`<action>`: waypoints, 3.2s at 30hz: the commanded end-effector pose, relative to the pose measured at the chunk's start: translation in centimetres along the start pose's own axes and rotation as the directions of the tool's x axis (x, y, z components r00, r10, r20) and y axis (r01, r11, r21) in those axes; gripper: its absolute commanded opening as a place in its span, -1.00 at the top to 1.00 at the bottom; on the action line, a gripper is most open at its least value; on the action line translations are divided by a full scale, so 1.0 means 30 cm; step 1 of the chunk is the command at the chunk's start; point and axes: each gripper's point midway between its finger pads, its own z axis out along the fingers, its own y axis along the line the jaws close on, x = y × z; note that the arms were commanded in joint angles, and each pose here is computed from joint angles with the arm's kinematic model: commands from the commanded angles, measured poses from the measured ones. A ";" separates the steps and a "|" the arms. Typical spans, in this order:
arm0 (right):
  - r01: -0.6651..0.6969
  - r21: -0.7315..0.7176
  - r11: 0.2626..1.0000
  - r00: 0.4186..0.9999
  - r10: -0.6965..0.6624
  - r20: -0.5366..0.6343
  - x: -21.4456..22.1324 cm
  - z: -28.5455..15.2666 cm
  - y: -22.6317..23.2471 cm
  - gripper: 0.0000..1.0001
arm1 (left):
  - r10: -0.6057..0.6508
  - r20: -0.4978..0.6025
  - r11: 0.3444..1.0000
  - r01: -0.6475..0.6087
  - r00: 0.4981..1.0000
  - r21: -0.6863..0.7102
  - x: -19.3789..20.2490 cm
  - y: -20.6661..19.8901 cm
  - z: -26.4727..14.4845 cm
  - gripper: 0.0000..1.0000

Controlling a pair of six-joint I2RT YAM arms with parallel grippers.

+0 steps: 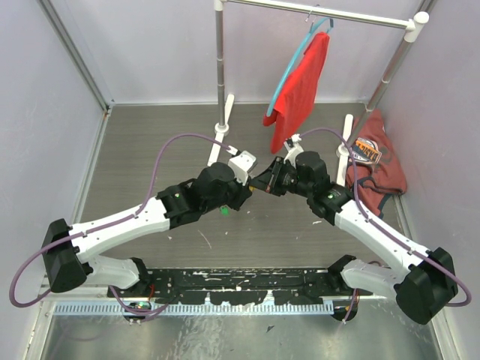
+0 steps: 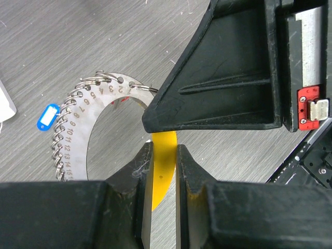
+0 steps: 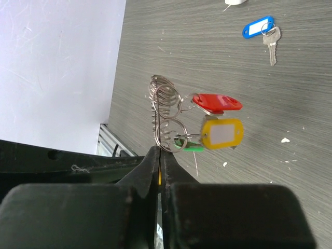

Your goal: Put the keys on the keyring

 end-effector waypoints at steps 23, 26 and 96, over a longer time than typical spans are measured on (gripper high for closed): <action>0.791 0.008 0.611 0.567 -0.738 0.366 -0.274 -0.300 0.332 0.98 | 0.049 0.316 0.998 -0.036 0.947 -0.046 -0.324 0.087 -0.436 -0.73; 0.875 -0.177 0.450 0.482 -0.782 0.395 -0.188 -0.349 0.447 0.98 | 0.091 0.382 0.993 -0.113 0.919 0.034 -0.383 0.038 -0.496 -0.73; 0.902 -0.425 0.072 0.334 -0.741 0.582 -0.058 -0.601 0.713 0.70 | 0.262 0.440 0.825 -0.435 0.859 0.360 -0.431 -0.193 -0.625 1.00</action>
